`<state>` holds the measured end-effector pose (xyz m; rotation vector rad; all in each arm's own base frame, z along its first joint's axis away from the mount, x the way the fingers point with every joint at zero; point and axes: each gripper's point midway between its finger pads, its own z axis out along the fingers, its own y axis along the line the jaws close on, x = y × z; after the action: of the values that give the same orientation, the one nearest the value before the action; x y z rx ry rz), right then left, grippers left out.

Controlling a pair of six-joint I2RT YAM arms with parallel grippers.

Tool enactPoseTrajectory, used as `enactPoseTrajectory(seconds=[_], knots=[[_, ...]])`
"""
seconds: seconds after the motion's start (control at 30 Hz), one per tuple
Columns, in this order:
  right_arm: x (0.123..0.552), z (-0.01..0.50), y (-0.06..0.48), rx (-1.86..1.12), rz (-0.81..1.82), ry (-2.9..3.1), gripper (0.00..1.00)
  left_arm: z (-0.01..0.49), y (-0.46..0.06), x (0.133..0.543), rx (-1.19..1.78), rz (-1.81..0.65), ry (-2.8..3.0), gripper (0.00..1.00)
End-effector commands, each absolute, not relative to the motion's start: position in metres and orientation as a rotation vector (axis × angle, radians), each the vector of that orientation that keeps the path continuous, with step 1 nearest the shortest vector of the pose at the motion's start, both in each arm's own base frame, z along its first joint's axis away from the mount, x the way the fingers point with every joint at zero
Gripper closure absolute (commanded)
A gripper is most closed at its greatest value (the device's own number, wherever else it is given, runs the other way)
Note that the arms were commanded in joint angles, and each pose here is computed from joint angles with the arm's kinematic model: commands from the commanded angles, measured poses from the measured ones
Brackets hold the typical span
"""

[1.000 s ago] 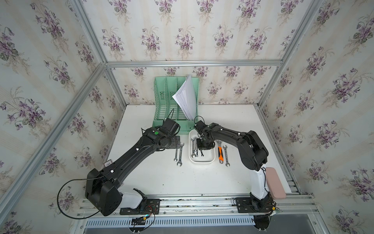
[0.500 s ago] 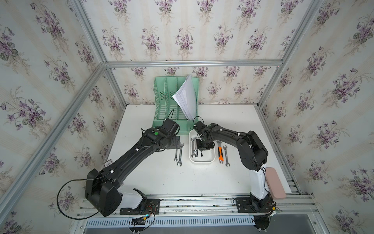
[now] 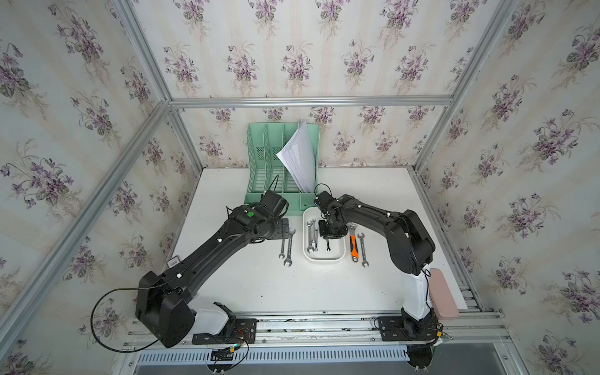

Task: Take out the wrench from the storage box
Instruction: Pick up the wrench from the storage box.

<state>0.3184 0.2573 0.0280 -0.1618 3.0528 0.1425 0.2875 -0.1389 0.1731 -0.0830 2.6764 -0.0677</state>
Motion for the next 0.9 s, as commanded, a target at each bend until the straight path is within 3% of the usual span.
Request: enactPoseTrajectory(seconds=[0.0, 0.13, 0.47, 0.87], knots=[[0.315, 0.022, 0.258, -0.153, 0.154, 3.07, 0.71, 0.173, -0.141, 0.29, -0.091, -0.079, 2.668, 0.01], [0.312, 0.012, 0.256, -0.161, 0.129, 3.092, 0.72, 0.171, -0.141, 0.29, -0.091, -0.076, 2.67, 0.01], [0.311, 0.006, 0.256, -0.169, 0.12, 3.111, 0.93, 0.172, -0.14, 0.29, -0.092, -0.076, 2.669, 0.01], [0.323, 0.023, 0.263, -0.18, 0.136, 3.073, 0.97, 0.174, -0.138, 0.288, -0.096, -0.073, 2.664, 0.01]])
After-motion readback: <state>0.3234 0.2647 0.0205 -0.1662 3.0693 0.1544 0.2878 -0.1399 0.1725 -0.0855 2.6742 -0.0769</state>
